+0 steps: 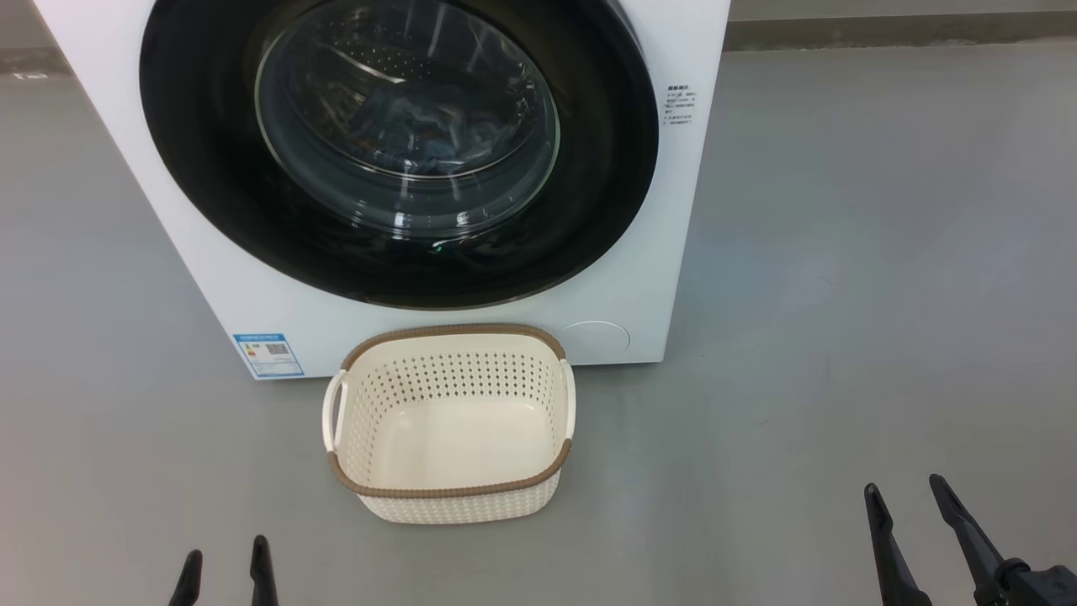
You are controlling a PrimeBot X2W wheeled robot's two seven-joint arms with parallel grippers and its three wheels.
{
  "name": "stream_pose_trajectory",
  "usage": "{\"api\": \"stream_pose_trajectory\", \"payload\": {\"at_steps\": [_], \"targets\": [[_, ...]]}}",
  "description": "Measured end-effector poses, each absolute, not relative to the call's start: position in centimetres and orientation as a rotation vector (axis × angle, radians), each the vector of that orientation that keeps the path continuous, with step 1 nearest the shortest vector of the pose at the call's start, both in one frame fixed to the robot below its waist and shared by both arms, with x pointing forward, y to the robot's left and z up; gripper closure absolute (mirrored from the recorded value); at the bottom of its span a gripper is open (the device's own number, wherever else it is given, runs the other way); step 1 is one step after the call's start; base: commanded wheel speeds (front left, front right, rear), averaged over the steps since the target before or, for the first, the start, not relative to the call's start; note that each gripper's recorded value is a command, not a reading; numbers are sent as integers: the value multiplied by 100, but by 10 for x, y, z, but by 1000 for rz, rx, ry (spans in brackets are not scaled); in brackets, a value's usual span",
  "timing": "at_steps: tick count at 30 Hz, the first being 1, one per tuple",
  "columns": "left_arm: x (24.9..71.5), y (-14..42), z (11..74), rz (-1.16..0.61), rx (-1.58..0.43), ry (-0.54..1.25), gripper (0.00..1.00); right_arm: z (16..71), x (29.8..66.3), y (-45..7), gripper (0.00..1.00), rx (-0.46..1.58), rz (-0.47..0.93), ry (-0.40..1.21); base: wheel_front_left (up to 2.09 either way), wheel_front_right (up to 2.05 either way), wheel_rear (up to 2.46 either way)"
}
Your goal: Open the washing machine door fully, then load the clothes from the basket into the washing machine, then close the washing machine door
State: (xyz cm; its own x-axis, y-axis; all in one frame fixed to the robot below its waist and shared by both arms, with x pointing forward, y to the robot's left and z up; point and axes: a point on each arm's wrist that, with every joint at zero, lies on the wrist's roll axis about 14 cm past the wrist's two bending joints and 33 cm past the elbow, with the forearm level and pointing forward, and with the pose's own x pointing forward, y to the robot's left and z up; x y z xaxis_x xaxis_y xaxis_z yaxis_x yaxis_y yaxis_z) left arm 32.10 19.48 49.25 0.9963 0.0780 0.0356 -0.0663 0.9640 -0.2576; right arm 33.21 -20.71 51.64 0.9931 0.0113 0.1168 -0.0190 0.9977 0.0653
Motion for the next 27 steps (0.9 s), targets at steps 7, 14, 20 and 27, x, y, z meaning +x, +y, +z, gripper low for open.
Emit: {"api": "stream_pose_trajectory", "payload": {"at_steps": [7,14,20,27], "targets": [[318,195,483,84,-275,-18,100,507,331,-205,100,75,16,-89,0,0,0],[315,192,468,99,-327,34,100,489,327,-205,100,132,-3,-32,0,0,0],[315,193,464,110,-387,52,100,486,326,-208,100,200,-21,-16,0,0,0],[315,194,459,124,-456,78,100,481,326,-211,100,283,-41,0,0,0,0]]}}
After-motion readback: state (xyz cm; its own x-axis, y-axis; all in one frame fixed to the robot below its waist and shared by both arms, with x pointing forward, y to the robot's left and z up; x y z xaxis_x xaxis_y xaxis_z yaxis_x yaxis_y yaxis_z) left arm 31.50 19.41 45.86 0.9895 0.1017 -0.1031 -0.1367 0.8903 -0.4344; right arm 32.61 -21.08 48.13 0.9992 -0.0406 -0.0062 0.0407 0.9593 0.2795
